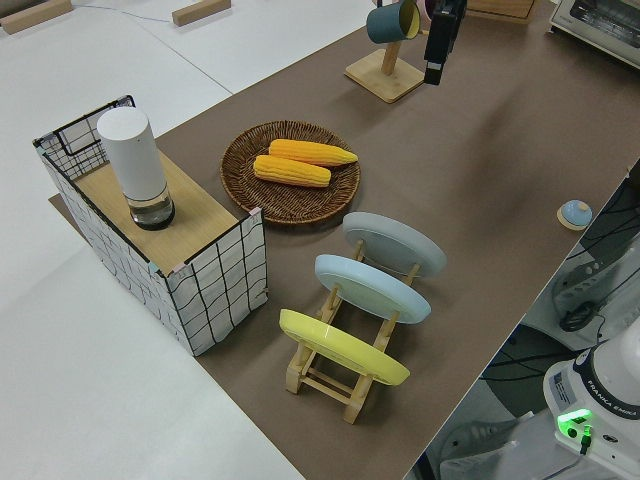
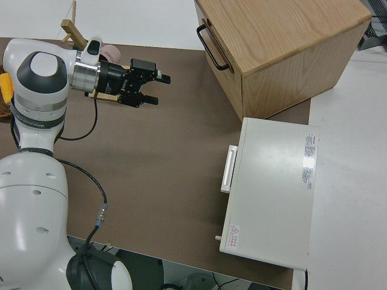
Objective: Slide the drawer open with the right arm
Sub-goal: 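Reach the right gripper up to the black drawer handle and grasp it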
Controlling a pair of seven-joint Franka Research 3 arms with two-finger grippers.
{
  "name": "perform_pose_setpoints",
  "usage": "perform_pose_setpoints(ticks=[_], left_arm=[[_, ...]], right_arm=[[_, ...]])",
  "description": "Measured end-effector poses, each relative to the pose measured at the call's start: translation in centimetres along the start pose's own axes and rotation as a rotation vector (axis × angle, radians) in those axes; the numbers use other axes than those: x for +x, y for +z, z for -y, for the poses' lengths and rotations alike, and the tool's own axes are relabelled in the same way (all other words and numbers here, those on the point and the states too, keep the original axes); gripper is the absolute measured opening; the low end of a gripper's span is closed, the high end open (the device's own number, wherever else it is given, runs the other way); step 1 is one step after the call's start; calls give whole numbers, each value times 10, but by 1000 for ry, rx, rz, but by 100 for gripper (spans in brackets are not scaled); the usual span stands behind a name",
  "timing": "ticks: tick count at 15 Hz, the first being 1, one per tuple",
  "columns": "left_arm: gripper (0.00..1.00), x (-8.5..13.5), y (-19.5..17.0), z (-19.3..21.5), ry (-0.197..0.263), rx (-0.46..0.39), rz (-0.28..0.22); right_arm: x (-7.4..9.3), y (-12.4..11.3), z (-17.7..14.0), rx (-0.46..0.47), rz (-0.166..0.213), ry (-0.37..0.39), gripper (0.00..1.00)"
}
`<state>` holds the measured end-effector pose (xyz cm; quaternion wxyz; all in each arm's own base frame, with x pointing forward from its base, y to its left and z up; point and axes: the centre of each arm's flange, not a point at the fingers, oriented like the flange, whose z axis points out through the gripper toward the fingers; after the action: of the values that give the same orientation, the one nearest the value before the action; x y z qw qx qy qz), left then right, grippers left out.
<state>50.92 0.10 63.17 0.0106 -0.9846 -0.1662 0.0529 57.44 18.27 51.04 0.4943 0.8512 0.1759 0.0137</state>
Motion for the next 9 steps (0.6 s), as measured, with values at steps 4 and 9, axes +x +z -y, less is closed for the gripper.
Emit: perform_pose_setpoints(ticks=[4,9], left_arm=[[100,0,0,0,0,0,0],[100,0,0,0,0,0,0]], right_arm=[[20,11,22,-145,-20,-26,98],[42,31,40,-296,-38,-73,97]])
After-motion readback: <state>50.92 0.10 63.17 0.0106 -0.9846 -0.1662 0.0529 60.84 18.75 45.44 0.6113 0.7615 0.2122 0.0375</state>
